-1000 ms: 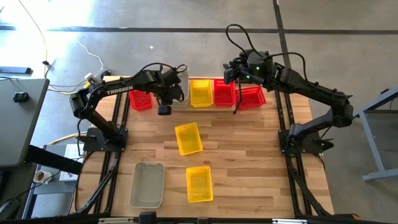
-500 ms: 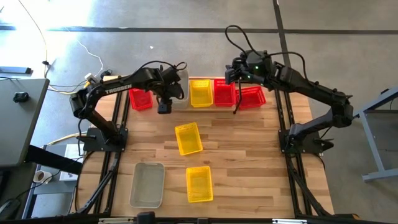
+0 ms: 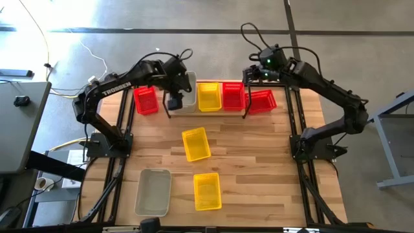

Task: Stack baskets on shelf by color
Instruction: Stack the right red bin on the red bin on the shelf

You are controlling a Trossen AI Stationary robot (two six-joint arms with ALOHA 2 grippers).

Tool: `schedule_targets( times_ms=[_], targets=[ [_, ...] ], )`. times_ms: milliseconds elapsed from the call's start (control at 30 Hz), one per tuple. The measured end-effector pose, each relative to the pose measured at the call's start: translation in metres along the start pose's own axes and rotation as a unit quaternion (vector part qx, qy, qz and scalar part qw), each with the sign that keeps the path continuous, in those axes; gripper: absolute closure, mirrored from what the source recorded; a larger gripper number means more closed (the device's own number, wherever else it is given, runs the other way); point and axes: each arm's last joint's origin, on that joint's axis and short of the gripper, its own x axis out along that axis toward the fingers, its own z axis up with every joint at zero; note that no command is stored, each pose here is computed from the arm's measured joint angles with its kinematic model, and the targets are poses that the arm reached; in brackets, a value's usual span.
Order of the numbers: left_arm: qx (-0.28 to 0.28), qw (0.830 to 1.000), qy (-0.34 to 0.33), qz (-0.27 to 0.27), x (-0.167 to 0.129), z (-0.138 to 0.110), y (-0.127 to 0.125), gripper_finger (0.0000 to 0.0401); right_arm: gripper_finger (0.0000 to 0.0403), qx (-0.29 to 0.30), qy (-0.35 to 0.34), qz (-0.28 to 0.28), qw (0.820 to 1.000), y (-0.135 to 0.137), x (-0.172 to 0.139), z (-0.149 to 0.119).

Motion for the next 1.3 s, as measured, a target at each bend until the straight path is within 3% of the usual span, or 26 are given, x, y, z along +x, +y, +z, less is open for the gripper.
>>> schedule_targets(
  times_ms=[333, 567, 800, 1000, 1300],
  targets=[
    [-0.031, 0.998, -0.045, 0.037, -0.028, 0.013, 0.008, 0.0238, 0.0268, 0.049, 0.054, -0.054, 0.996, -0.049, 0.008, 0.008],
    [-0.036, 0.997, -0.044, 0.059, -0.031, 0.014, 0.010, 0.0238, 0.0268, 0.065, 0.080, -0.103, 0.989, -0.089, 0.009, 0.013],
    [-0.044, 0.996, -0.044, 0.060, -0.031, 0.014, 0.010, 0.0238, 0.0268, 0.087, 0.139, -0.098, 0.982, -0.121, 0.025, 0.013],
    [-0.044, 0.996, -0.044, 0.060, -0.031, 0.014, 0.010, 0.0238, 0.0268, 0.089, 0.222, -0.115, 0.964, -0.133, 0.041, 0.002],
    [-0.028, 0.997, -0.043, 0.061, -0.031, 0.014, 0.011, 0.0238, 0.0268, 0.068, 0.322, -0.118, 0.937, -0.133, 0.034, -0.014]
  ],
)
